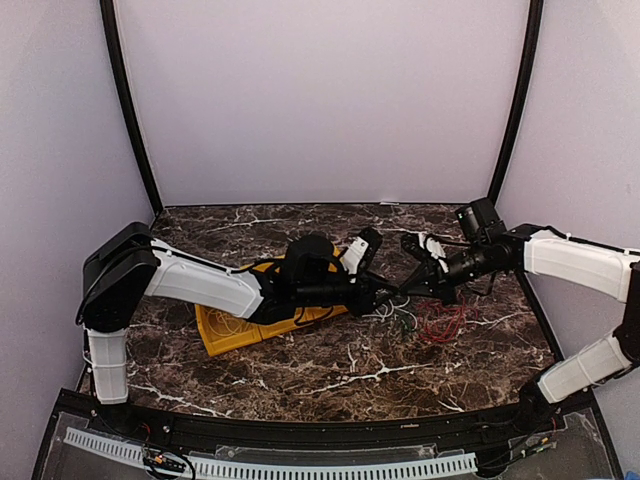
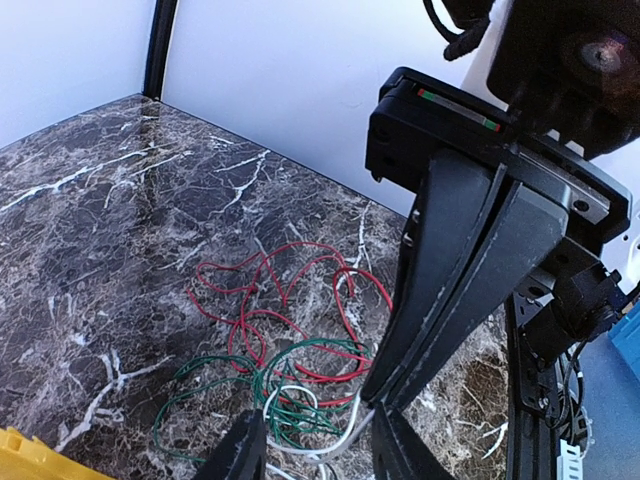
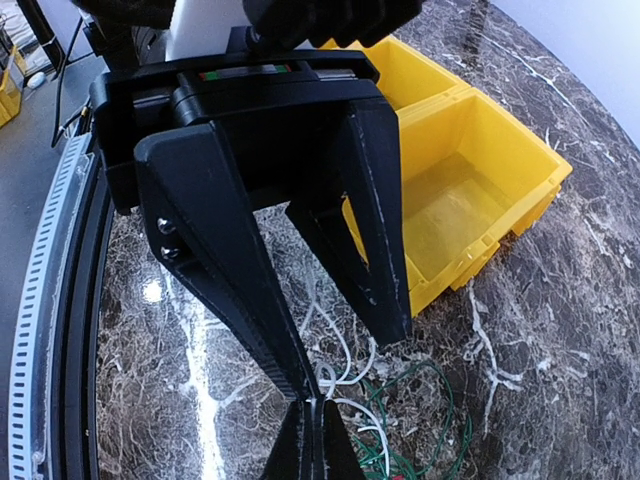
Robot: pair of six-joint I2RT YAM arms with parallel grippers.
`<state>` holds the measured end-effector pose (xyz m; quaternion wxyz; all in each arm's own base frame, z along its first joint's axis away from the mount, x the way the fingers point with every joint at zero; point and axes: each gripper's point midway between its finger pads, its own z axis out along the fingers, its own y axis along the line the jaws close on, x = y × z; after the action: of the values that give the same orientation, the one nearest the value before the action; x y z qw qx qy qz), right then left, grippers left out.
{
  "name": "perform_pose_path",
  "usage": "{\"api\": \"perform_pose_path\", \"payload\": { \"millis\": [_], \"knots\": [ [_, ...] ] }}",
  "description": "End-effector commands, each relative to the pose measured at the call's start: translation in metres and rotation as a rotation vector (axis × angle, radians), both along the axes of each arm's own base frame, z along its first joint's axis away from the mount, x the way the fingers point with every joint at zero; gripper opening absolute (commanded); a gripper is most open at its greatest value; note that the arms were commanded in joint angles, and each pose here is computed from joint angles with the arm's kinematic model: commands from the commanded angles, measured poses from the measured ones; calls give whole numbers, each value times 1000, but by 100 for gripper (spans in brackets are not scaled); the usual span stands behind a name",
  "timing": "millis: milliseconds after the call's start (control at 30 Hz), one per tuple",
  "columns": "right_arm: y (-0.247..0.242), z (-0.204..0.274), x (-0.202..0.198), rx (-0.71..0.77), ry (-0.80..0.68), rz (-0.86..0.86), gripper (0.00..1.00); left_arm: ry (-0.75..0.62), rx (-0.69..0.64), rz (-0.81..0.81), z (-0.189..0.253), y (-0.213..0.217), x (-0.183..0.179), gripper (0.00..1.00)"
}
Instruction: Untangle the cables
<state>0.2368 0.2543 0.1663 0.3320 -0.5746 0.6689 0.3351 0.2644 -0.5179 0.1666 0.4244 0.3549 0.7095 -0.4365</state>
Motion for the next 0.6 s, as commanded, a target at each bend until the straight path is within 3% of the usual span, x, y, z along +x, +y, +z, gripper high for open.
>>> {"api": "perform_pose_path", "payload": {
  "millis": [0,233,567],
  "knots": [
    [5,10,-5,41,6,34,0,-41,-55,-26,14,-14,0,37],
    [6,25,-12,100,38,63,0,-19,-46,78,-8,-11,18,35],
    [4,29,-11,107,56,56,0,-40,-171,-4,2,-24,8,34]
  ]
}}
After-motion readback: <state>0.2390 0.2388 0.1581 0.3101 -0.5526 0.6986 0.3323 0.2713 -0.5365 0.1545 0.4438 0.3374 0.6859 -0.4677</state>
